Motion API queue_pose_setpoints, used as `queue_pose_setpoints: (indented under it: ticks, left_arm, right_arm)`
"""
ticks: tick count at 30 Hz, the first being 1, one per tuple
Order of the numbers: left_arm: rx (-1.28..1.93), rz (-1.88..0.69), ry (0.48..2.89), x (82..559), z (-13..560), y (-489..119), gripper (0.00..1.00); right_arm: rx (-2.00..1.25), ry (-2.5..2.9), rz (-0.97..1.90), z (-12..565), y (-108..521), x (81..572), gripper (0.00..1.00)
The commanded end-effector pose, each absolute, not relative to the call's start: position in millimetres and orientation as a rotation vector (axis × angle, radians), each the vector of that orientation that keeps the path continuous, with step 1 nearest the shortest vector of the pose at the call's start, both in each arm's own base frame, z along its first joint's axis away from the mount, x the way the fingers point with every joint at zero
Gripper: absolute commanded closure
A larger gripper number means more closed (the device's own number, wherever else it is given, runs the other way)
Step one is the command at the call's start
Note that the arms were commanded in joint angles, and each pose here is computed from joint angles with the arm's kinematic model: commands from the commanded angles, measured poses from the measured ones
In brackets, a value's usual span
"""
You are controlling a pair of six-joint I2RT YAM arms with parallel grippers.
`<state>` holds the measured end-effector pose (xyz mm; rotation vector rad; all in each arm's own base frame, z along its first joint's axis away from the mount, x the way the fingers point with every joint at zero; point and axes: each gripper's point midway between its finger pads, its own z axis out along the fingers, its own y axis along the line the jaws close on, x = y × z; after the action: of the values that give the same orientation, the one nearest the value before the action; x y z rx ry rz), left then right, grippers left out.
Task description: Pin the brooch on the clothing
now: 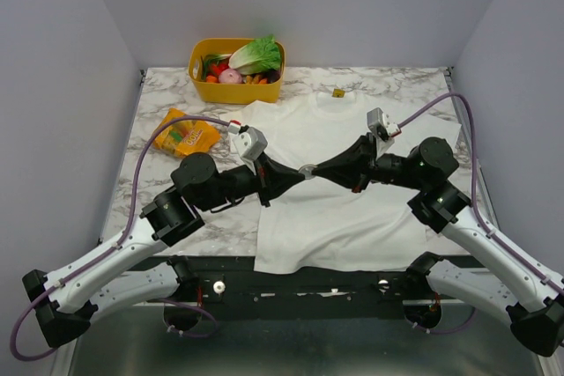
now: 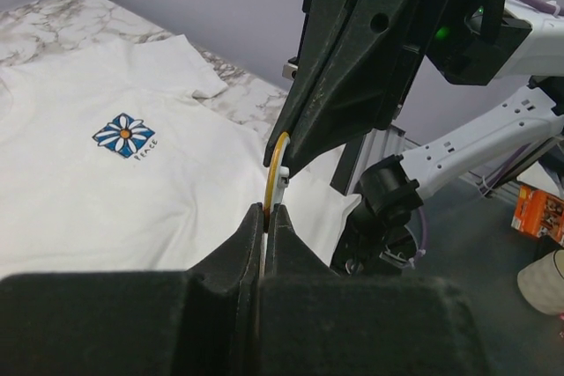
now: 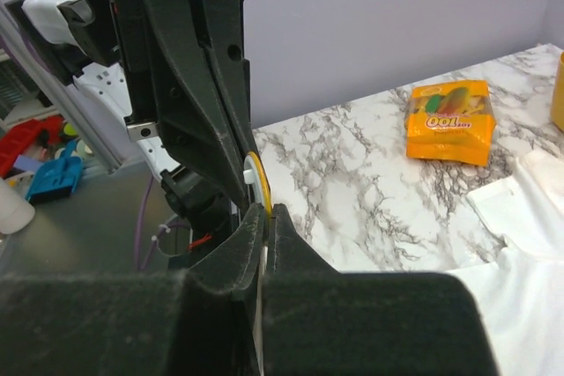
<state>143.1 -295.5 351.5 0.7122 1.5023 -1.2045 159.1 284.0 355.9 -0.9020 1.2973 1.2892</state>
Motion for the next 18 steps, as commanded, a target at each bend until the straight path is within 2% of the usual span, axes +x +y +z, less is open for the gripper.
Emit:
queue_pose_setpoints:
  ticks: [1, 5, 8, 9, 18]
  left_arm:
    - [0.735, -1.276, 1.382, 131.6, 382.4, -299.6, 1.00]
    - [0.730, -1.280, 1.367, 130.6, 385.4, -298.3, 1.00]
    - [0.737, -1.287, 1.365, 129.3, 385.5, -299.2, 1.00]
    - [0.739, -1.288, 1.365, 129.3, 385.8, -299.5, 1.00]
    - [0.771, -1.301, 1.364, 124.7, 382.8, -300.4, 1.00]
  right_arm:
    - [-0.950, 1.264, 1.291, 351.2, 283.5, 149.8, 0.82]
    - [-0.974, 1.239, 1.303, 353.0, 283.5, 144.9, 0.69]
    - [-0.989, 1.235, 1.320, 352.1, 285.6, 143.8, 0.66]
    - [-0.986, 1.241, 1.322, 351.2, 286.1, 145.0, 0.60]
    - [-0.976, 1.225, 1.349, 356.9, 287.4, 143.3, 0.60]
